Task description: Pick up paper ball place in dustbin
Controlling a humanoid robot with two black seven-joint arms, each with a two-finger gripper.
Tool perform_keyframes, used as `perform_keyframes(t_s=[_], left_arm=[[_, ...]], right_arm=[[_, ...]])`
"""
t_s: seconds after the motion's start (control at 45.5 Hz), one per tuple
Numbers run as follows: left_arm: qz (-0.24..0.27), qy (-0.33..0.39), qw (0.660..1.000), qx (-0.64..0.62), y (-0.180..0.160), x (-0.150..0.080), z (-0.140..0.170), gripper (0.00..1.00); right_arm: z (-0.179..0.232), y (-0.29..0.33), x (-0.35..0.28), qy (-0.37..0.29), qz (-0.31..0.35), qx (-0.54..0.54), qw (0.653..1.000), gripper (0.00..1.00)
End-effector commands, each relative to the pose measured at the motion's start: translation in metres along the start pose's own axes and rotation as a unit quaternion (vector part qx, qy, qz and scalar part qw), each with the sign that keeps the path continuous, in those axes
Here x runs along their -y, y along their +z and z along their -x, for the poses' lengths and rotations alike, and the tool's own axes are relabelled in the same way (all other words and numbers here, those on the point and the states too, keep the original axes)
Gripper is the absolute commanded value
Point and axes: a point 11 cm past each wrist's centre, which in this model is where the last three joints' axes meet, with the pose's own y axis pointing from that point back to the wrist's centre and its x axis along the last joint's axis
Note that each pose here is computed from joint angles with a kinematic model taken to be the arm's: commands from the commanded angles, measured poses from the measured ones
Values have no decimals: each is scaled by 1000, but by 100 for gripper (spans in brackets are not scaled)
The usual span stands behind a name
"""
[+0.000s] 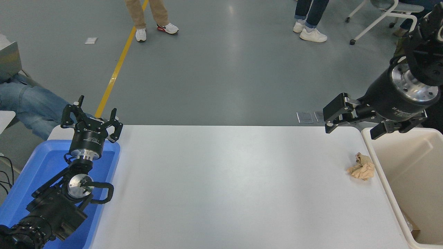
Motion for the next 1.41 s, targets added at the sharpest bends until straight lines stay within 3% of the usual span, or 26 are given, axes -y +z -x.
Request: perform_keyframes(t_s=[0.0,1.385], left_arm=[[0,0,1000,-1,-1,0,1,99],[0,0,1000,0,0,0,0,99]], right_arm=[[0,0,0,0,0,0,1000,100],[-13,11,19,-3,9,23,1000,100]])
